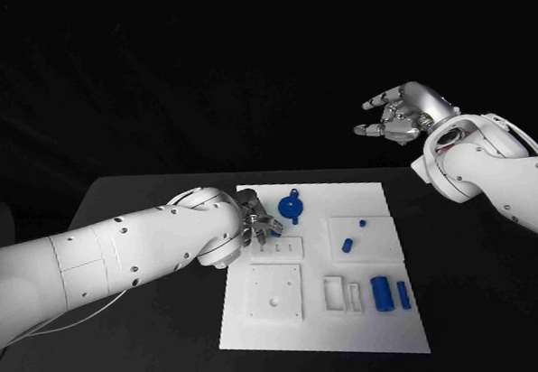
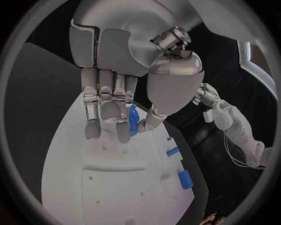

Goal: Assemble the parts on the task board

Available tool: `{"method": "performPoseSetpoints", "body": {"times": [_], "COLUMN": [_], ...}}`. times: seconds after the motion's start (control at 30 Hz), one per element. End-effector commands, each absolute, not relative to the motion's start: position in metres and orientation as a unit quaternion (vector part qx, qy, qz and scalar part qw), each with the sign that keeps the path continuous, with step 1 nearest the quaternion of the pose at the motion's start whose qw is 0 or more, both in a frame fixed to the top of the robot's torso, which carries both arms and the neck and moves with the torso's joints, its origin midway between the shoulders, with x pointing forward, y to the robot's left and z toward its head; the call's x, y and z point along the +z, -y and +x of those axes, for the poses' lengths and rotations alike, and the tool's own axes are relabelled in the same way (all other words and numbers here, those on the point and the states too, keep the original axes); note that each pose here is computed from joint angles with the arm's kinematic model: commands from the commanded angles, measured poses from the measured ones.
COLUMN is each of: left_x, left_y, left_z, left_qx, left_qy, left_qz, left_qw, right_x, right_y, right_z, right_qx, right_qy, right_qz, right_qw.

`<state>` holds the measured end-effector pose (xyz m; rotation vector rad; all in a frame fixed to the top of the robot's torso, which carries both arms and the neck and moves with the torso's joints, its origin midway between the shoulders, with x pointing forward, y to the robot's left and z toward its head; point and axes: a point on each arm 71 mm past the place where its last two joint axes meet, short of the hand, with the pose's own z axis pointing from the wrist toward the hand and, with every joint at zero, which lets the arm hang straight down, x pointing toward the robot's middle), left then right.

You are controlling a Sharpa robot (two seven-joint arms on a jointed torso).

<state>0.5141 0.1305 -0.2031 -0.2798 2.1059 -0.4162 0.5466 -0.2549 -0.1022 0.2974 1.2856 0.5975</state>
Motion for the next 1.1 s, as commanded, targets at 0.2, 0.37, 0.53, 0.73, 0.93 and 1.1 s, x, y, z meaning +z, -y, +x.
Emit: {"method": "performPoseSetpoints", "body": {"times": [0.2,0.37,0.53,0.73,0.93,1.1], "left_x": [-0.21,-0.216,-0.218,-0.221,-0.222,-0.222], "left_y": [-0.127,-0.126,-0.125,-0.123,-0.123,-0.123], "left_z": [0.512,0.511,0.509,0.508,0.508,0.506], "left_qx": [-0.156,-0.154,-0.152,-0.146,-0.143,-0.141], "left_qy": [-0.861,-0.865,-0.869,-0.874,-0.879,-0.882], "left_qz": [-0.102,-0.1,-0.092,-0.078,-0.07,-0.064], "left_qw": [0.473,0.467,0.463,0.456,0.45,0.445], "right_x": [-0.104,-0.104,-0.105,-0.105,-0.106,-0.106], "right_y": [0.254,0.253,0.252,0.251,0.251,0.251], "right_z": [0.548,0.549,0.549,0.549,0.55,0.55], "right_qx": [0.257,0.257,0.257,0.258,0.258,0.258], "right_qy": [-0.595,-0.596,-0.597,-0.598,-0.599,-0.599], "right_qz": [0.125,0.124,0.124,0.125,0.125,0.125], "right_qw": [0.751,0.751,0.75,0.749,0.748,0.747]}}
